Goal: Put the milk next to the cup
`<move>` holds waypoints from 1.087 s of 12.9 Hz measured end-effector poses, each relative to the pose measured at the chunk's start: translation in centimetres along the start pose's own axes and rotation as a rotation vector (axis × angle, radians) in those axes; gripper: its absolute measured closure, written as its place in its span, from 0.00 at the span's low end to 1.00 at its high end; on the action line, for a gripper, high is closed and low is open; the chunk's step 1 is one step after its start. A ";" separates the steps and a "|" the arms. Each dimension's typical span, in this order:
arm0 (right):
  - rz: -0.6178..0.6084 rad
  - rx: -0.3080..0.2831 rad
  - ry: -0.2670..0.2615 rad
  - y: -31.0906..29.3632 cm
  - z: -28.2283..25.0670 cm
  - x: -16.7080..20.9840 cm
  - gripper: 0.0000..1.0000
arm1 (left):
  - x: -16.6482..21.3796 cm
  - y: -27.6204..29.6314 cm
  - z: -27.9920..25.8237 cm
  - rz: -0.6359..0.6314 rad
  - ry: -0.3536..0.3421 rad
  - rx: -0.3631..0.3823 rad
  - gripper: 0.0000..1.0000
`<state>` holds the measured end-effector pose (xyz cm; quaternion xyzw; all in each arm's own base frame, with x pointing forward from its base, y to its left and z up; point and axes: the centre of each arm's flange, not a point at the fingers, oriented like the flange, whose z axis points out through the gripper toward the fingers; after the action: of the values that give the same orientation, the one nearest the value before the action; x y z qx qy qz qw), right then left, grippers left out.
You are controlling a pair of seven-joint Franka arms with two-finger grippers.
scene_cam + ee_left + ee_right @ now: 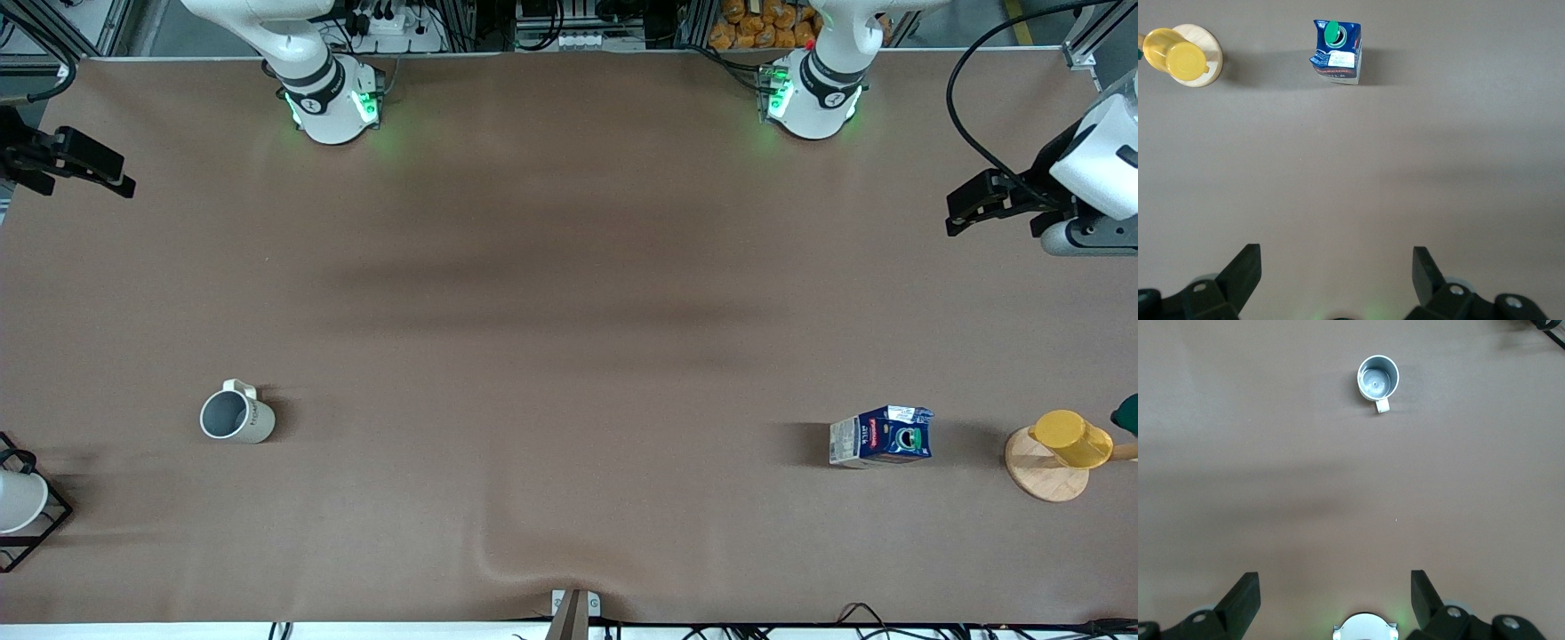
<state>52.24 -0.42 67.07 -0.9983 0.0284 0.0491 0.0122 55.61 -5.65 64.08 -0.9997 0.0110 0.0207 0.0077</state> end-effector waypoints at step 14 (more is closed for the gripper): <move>-0.048 0.000 0.060 -2.8 2.9 2.4 0.00 | 0.1 -0.8 -0.1 -0.014 0.002 -0.001 0.00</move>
<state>54.48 2.34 63.99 -0.9997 0.0049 0.0190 0.0127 55.72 -4.87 64.19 -0.9998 0.0038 0.0194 0.0075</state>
